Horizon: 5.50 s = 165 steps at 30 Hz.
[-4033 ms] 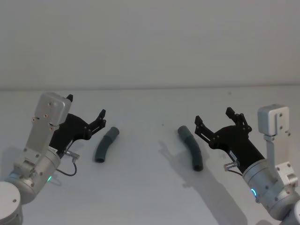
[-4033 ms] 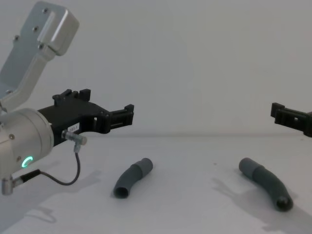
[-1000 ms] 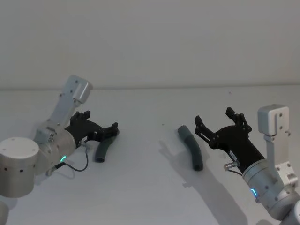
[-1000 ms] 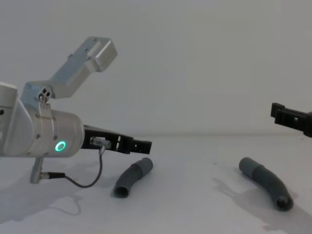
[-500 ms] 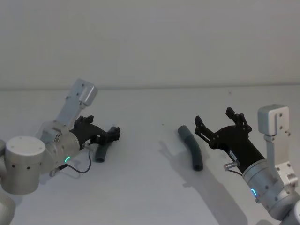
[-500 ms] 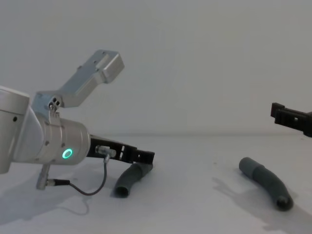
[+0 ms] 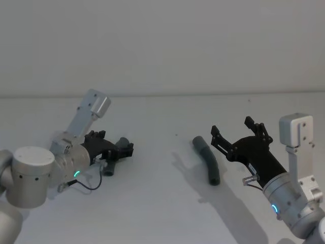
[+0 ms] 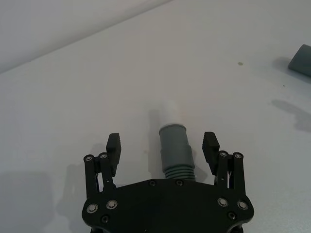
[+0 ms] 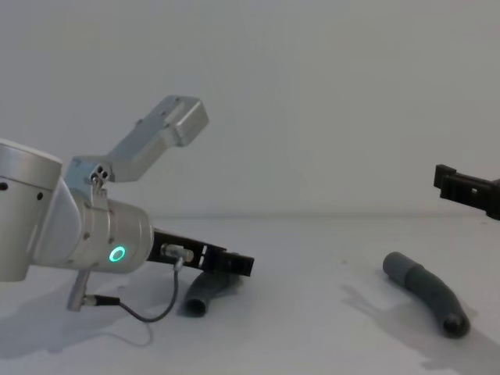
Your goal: Use both hands to pick up one end of the pipe from the table, align the ends, and insert them.
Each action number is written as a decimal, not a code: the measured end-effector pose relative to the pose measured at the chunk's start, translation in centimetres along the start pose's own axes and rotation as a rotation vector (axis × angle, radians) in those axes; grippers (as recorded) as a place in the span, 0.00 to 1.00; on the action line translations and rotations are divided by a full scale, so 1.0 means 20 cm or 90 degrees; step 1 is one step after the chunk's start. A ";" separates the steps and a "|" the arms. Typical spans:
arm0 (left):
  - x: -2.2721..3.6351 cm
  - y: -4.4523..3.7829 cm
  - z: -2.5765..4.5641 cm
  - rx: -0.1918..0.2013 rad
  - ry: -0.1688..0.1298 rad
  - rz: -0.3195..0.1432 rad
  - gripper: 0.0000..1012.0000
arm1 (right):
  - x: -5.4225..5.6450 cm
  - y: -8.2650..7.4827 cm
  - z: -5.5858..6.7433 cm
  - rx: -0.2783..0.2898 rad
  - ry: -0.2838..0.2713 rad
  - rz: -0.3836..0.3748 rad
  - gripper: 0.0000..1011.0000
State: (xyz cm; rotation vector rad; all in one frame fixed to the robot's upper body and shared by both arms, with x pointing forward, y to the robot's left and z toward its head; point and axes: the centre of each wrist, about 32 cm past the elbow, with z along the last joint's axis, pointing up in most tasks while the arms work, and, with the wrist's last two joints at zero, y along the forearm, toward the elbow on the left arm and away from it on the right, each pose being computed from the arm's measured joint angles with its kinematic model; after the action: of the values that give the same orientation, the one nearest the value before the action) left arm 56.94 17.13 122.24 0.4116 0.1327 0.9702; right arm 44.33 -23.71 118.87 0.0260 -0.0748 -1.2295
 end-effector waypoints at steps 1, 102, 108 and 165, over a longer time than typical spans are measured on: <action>0.000 -0.002 0.000 0.001 0.000 -0.001 0.99 | 0.00 0.00 0.00 0.000 0.000 0.000 0.99; 0.069 -0.004 0.036 -0.104 -0.124 -0.094 0.33 | 0.00 0.00 0.00 0.000 0.000 0.000 0.99; 0.103 -0.003 0.050 -0.142 -0.162 -0.129 0.33 | 0.00 0.00 0.00 0.000 0.000 0.000 0.99; 0.358 0.008 0.219 -0.355 -0.404 -0.387 0.33 | 0.04 0.35 0.19 -0.322 -0.037 0.066 0.99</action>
State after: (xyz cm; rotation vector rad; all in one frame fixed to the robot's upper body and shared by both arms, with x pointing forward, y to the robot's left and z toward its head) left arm 62.12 21.89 126.82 0.1265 -0.5542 0.2193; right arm 50.84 -22.03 123.05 -0.4481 0.1830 -1.1162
